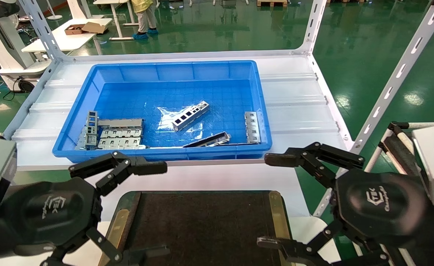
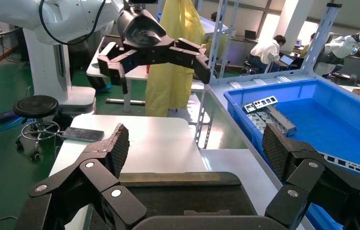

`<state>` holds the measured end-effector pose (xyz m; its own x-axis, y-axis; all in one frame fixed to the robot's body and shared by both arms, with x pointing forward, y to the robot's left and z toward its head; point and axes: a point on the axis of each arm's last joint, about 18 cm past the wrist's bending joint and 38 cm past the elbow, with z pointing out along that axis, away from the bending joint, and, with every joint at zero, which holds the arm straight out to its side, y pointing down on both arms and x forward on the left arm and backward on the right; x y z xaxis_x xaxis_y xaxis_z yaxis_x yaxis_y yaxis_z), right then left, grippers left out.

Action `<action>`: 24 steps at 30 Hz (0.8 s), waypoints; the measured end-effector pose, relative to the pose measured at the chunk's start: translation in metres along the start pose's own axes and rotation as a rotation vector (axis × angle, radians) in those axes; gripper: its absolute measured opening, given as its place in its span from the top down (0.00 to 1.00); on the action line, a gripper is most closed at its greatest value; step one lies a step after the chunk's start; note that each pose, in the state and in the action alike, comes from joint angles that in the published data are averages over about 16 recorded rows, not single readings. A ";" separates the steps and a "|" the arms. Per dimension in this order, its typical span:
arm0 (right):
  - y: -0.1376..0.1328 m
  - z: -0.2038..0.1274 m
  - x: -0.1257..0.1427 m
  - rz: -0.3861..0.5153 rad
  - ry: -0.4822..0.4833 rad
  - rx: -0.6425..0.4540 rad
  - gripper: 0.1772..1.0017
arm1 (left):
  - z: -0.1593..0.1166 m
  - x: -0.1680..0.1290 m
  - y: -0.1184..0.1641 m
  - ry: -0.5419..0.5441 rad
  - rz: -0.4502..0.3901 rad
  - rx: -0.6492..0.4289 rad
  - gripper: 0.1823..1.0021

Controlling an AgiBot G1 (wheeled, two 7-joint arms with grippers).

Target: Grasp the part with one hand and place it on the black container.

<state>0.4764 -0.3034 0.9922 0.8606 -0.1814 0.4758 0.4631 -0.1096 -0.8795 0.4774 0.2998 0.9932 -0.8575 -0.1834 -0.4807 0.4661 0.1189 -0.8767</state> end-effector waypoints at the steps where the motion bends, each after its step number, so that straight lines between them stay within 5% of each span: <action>1: 0.000 0.000 0.000 0.000 0.000 0.000 0.00 | 0.000 0.000 0.000 -0.001 0.001 -0.002 0.00; 13: 0.000 0.000 0.000 0.000 0.000 0.000 0.00 | 0.008 -0.021 0.003 -0.062 0.023 -0.040 0.00; 24: 0.000 0.000 0.000 0.000 0.000 0.000 0.00 | 0.029 -0.081 0.018 -0.203 0.042 -0.111 0.00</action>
<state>0.4764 -0.3034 0.9922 0.8607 -0.1814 0.4758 0.4631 -0.1096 -0.8795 0.5615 0.2882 1.0159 -0.7712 -0.3673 -0.5200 0.4638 0.2354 -0.8541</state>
